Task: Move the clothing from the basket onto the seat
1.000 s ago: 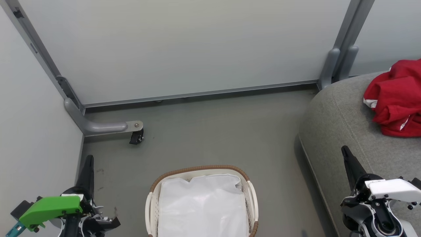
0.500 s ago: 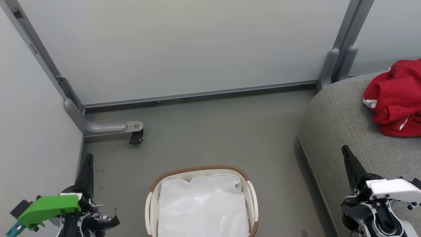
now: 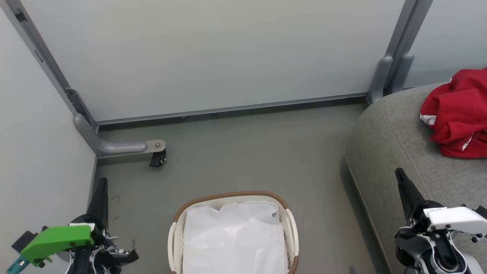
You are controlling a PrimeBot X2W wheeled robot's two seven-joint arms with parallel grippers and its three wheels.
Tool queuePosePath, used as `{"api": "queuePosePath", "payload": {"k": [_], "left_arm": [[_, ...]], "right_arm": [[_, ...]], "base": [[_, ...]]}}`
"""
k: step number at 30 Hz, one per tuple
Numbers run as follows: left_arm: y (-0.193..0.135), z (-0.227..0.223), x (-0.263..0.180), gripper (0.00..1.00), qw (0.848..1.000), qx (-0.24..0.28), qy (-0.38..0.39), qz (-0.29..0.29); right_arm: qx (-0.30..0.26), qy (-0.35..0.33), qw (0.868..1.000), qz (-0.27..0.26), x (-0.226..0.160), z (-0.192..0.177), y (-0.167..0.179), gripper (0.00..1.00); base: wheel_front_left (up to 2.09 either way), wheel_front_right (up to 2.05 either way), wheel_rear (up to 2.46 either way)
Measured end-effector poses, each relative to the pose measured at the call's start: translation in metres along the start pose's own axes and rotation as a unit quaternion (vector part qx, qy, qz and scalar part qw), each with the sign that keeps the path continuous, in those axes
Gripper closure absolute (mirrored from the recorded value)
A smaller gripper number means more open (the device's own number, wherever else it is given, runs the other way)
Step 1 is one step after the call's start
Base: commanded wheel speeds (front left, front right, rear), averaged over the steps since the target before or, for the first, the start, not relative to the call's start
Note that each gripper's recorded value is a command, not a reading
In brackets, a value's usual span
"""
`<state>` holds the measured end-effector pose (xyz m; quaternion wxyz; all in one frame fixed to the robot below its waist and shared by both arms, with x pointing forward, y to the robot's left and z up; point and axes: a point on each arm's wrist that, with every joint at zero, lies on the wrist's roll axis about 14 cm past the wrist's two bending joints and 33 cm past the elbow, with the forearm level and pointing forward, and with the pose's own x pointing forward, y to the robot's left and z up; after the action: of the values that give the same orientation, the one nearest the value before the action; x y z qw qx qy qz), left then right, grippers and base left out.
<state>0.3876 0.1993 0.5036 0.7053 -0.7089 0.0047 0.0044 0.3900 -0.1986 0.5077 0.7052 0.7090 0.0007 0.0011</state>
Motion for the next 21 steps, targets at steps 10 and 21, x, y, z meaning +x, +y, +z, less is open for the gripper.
{"api": "queuePosePath", "payload": {"k": [10,21], "left_arm": [[0.0,0.0,0.0,1.0,1.0,0.0,0.0,0.0],[0.0,0.0,0.0,1.0,1.0,0.0,0.0,0.0]], "right_arm": [[0.0,0.0,1.0,0.0,0.0,0.0,0.0,1.0],[0.0,0.0,1.0,0.0,0.0,0.0001,0.0,1.0]], "base": [[0.0,0.0,0.0],[0.0,0.0,0.0]]}}
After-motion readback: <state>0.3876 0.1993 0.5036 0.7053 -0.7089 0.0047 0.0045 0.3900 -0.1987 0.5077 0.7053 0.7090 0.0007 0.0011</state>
